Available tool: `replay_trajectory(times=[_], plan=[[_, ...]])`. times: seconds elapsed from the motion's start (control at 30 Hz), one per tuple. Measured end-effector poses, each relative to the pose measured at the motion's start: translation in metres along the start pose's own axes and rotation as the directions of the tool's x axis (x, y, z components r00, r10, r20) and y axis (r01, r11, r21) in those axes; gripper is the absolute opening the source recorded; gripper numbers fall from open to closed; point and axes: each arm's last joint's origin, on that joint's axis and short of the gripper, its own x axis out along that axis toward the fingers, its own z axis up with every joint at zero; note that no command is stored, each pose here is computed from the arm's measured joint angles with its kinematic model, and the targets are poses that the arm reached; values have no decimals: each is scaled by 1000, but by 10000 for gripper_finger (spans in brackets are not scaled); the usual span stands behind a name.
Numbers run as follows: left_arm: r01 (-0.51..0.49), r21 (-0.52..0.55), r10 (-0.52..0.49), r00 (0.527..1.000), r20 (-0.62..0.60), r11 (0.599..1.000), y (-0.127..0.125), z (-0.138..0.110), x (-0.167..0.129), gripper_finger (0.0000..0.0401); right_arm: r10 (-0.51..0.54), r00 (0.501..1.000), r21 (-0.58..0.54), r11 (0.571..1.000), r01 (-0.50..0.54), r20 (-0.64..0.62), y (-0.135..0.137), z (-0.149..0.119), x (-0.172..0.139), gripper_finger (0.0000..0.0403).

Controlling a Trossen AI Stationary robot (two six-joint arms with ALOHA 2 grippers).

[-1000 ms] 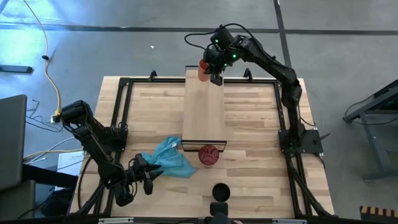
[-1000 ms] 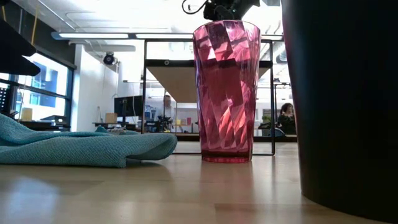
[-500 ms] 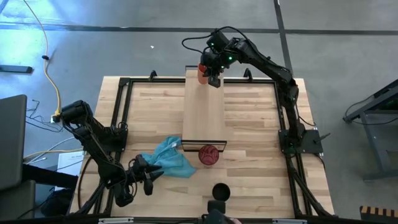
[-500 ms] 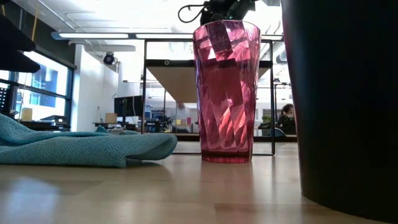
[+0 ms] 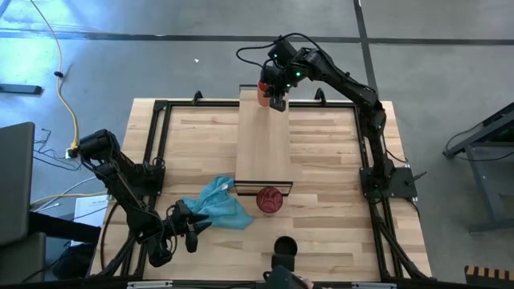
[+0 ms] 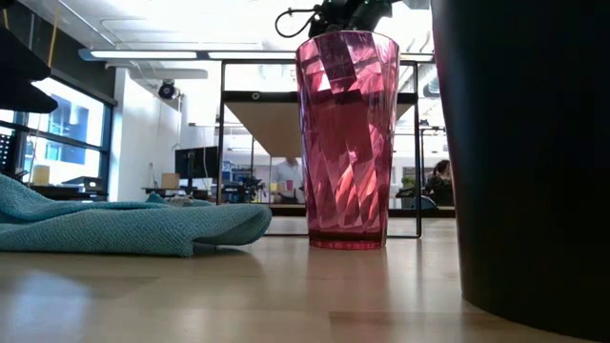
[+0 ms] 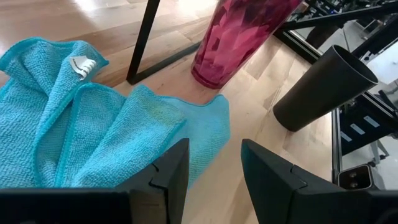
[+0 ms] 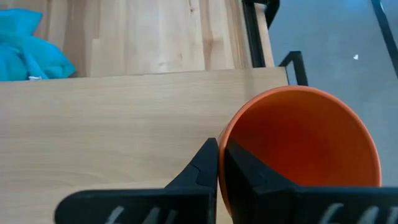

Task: Stack small to large cups/mugs on shelf
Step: Put the orange cup on the shelf

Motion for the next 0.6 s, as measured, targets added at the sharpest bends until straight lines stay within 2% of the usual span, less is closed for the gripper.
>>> replay_trajectory(times=[0.6], plan=[[5,-9,-5,1000,-12,1000,-1,0,0,134,22,999,12,1000,-21,-36,-6,-3,22,0]])
